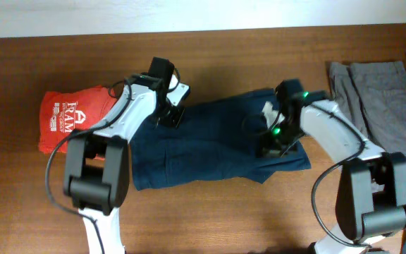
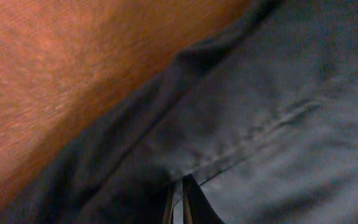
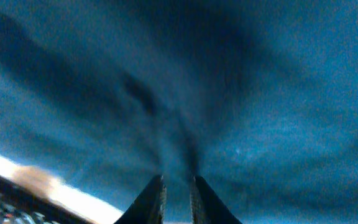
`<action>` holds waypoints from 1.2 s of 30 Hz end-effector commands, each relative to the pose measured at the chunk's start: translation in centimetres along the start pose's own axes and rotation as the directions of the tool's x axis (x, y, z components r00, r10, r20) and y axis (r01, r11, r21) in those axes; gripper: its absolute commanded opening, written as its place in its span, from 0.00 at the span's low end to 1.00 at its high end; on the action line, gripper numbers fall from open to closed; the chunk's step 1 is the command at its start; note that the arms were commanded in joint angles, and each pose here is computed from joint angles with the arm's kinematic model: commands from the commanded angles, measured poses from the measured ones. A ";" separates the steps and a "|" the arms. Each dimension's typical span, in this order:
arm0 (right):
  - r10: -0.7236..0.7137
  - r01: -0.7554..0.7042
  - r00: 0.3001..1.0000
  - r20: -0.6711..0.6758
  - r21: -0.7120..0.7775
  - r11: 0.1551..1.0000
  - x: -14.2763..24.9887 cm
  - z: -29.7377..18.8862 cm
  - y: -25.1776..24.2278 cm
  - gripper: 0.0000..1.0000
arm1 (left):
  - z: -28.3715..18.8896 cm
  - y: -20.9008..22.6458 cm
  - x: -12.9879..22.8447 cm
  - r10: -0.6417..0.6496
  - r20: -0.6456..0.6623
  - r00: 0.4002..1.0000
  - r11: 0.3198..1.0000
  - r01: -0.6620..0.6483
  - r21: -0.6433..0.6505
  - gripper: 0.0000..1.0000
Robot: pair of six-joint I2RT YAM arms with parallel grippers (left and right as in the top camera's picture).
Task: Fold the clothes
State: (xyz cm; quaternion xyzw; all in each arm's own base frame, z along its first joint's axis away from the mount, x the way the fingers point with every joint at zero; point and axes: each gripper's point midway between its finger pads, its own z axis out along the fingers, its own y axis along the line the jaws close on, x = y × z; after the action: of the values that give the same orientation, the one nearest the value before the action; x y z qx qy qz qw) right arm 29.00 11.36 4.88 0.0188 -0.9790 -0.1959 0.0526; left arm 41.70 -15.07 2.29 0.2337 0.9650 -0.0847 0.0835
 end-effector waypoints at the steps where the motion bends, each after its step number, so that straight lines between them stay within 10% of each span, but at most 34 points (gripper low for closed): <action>1: 0.109 -0.108 0.994 -0.014 0.067 0.992 1.6 3.1 -2.3 0.20 | 2.5 3.3 1.8 -0.039 -0.079 0.996 0.991 0.029 -0.128 0.07; 11: 0.370 -0.358 0.929 0.003 0.253 0.899 5.0 4.0 -8.4 0.17 | 1.4 8.1 2.7 -0.199 -0.078 0.977 0.959 0.178 -0.218 0.06; 24: 0.104 -0.118 0.946 0.308 0.026 0.993 2.4 -5.0 -1.8 0.27 | -9.7 7.7 -1.3 -0.261 0.028 0.965 0.947 0.261 -0.189 0.15; 29: 0.008 -0.018 0.905 0.425 0.020 1.000 1.8 -7.6 0.2 0.33 | -13.5 9.2 0.2 -0.361 0.046 0.931 0.911 0.363 -0.197 0.46; 36: -0.105 0.093 0.938 0.330 0.052 0.994 0.7 -3.4 1.7 0.33 | -15.9 11.2 6.5 -0.569 -0.077 0.819 0.811 0.542 -0.221 0.32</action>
State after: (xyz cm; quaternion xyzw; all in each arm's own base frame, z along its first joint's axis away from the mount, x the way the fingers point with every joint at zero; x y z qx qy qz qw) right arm 28.52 10.17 10.52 0.0039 -0.9725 -0.1811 -0.1463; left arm 40.40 -1.39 13.16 -0.0069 0.9999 0.0003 0.0079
